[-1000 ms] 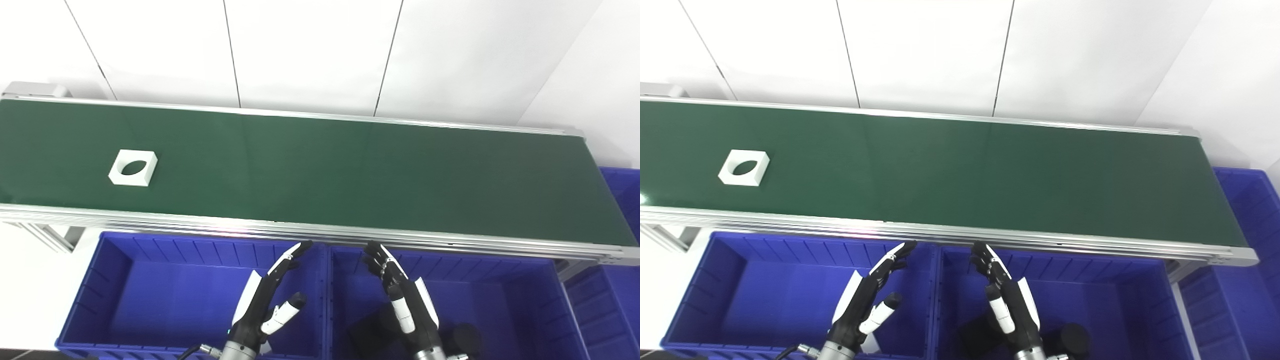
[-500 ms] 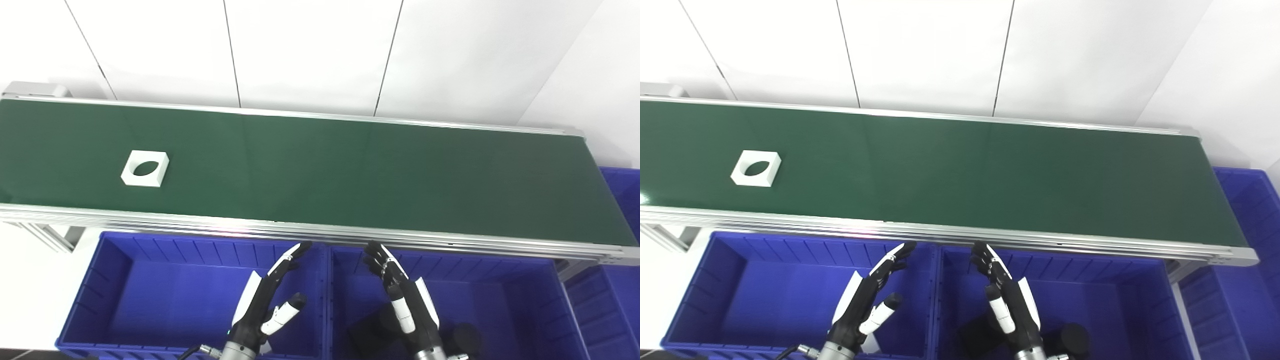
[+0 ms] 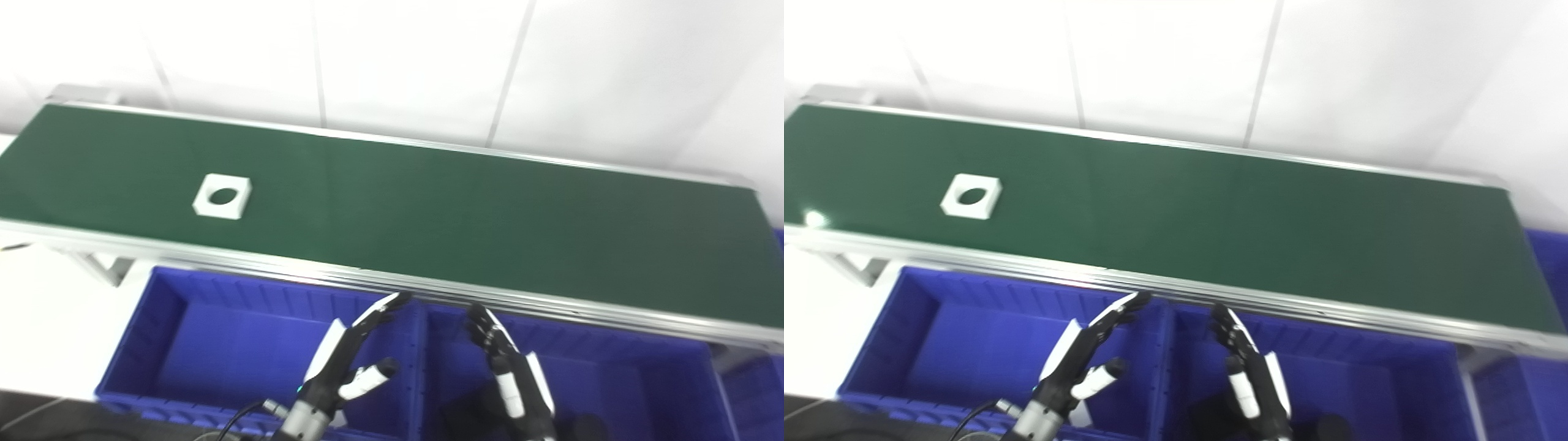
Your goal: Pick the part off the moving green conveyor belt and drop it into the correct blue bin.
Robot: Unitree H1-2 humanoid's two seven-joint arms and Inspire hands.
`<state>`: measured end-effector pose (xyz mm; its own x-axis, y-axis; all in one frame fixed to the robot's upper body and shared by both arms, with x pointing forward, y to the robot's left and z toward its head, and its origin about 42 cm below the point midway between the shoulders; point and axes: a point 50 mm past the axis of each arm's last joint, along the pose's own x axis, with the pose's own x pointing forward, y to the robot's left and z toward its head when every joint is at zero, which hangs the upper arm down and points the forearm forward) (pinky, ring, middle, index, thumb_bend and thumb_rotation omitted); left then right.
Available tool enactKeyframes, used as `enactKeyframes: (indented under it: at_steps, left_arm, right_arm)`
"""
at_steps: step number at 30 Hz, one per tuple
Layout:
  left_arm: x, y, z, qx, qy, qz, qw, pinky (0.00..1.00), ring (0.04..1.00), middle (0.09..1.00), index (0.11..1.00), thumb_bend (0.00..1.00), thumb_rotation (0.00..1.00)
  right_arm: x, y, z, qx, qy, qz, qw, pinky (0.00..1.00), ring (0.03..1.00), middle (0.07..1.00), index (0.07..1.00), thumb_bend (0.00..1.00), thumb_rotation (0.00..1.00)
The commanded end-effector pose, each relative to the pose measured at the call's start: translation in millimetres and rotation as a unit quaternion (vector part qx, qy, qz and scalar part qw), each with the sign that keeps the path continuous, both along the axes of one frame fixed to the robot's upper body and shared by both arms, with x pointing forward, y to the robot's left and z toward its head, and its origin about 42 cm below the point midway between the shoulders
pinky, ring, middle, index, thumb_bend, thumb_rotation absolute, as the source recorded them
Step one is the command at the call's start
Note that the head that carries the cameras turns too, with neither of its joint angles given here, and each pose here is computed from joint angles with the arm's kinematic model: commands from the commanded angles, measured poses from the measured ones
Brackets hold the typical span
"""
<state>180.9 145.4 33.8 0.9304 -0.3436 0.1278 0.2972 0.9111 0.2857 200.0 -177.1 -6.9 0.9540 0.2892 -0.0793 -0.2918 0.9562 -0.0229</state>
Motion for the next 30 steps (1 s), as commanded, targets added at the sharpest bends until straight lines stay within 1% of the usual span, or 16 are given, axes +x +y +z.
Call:
enactKeyframes:
  at_steps: [1, 4, 6, 9, 12, 14, 15, 16, 17, 18, 20, 22, 24, 26, 28, 30]
  left_arm:
    - [16, -1, 23, -0.008, -0.066, -0.017, 0.998, 0.84, 0.845, 0.858, 0.848, 0.83, 0.93]
    - [28, 3, 37, -0.003, -0.099, -0.017, 0.995, 0.83, 0.836, 0.844, 0.834, 0.86, 0.88]
    - [37, 6, 47, 0.000, -0.124, -0.013, 0.992, 0.84, 0.831, 0.836, 0.830, 0.86, 0.84]
    - [50, 11, 62, 0.009, -0.163, -0.006, 0.987, 0.86, 0.828, 0.841, 0.834, 0.85, 0.82]
    - [62, 15, 74, 0.020, -0.194, -0.005, 0.981, 0.86, 0.838, 0.851, 0.840, 0.85, 0.79]
    - [74, 22, 86, 0.049, -0.229, -0.004, 0.972, 0.85, 0.850, 0.864, 0.851, 0.82, 0.72]
    - [81, 26, 93, 0.065, -0.247, -0.002, 0.967, 0.85, 0.852, 0.866, 0.852, 0.82, 0.71]
    - [85, 29, 97, 0.077, -0.258, -0.001, 0.963, 0.85, 0.859, 0.875, 0.852, 0.83, 0.65]
    - [93, 33, 103, 0.092, -0.270, 0.002, 0.959, 0.86, 0.862, 0.879, 0.852, 0.83, 0.62]
    - [98, 36, 106, 0.103, -0.278, 0.004, 0.955, 0.86, 0.862, 0.876, 0.847, 0.85, 0.57]
    - [114, 47, 119, 0.139, -0.304, 0.011, 0.943, 0.83, 0.848, 0.861, 0.829, 0.90, 0.48]
    - [126, 54, 129, 0.165, -0.317, 0.014, 0.934, 0.82, 0.841, 0.855, 0.821, 0.94, 0.44]
    - [138, 61, 139, 0.192, -0.319, 0.012, 0.928, 0.81, 0.841, 0.853, 0.817, 0.96, 0.40]
    - [150, 69, 150, 0.229, -0.322, 0.009, 0.919, 0.81, 0.837, 0.846, 0.816, 0.99, 0.31]
    - [161, 76, 155, 0.261, -0.321, 0.007, 0.910, 0.81, 0.828, 0.836, 0.812, 1.00, 0.28]
    - [171, 82, 157, 0.283, -0.318, 0.003, 0.905, 0.81, 0.826, 0.833, 0.816, 1.00, 0.27]
  right_arm:
    - [8, 4, 7, 0.021, -0.028, -0.003, 0.999, 0.91, 0.893, 0.908, 0.931, 0.76, 0.97]
    - [9, 2, 2, 0.023, -0.018, -0.004, 1.000, 0.89, 0.892, 0.909, 0.931, 0.75, 0.96]
    - [10, 0, 0, 0.025, -0.013, -0.002, 1.000, 0.91, 0.902, 0.915, 0.937, 0.74, 0.97]
    - [11, -2, -3, 0.031, -0.007, -0.003, 0.999, 0.92, 0.909, 0.920, 0.934, 0.75, 0.96]
    - [12, -4, -5, 0.038, -0.002, -0.003, 0.999, 0.93, 0.911, 0.924, 0.935, 0.73, 0.95]
    - [13, -5, -6, 0.043, -0.001, -0.003, 0.999, 0.93, 0.909, 0.927, 0.937, 0.72, 0.95]
    - [14, -6, -6, 0.043, 0.000, -0.003, 0.999, 0.93, 0.908, 0.928, 0.937, 0.72, 0.95]
    - [14, -6, -6, 0.043, 0.000, -0.003, 0.999, 0.93, 0.909, 0.928, 0.939, 0.73, 0.96]
    - [14, -7, -7, 0.041, 0.001, -0.002, 0.999, 0.93, 0.909, 0.929, 0.939, 0.73, 0.96]
    - [14, -7, -7, 0.040, 0.002, -0.002, 0.999, 0.94, 0.911, 0.931, 0.943, 0.74, 0.97]
    - [15, -8, -8, 0.039, 0.004, -0.003, 0.999, 0.94, 0.909, 0.931, 0.944, 0.74, 0.97]
    - [15, -8, -9, 0.040, 0.005, -0.004, 0.999, 0.93, 0.908, 0.930, 0.943, 0.74, 0.97]
    - [15, -7, -8, 0.041, 0.004, -0.004, 0.999, 0.92, 0.907, 0.930, 0.943, 0.74, 0.97]
    - [14, -6, -7, 0.040, 0.002, -0.004, 0.999, 0.92, 0.903, 0.928, 0.943, 0.74, 0.98]
    - [14, -5, -6, 0.042, 0.001, -0.004, 0.999, 0.92, 0.903, 0.927, 0.943, 0.74, 0.97]
    - [13, -4, -5, 0.041, -0.002, -0.002, 0.999, 0.92, 0.906, 0.927, 0.945, 0.74, 0.98]
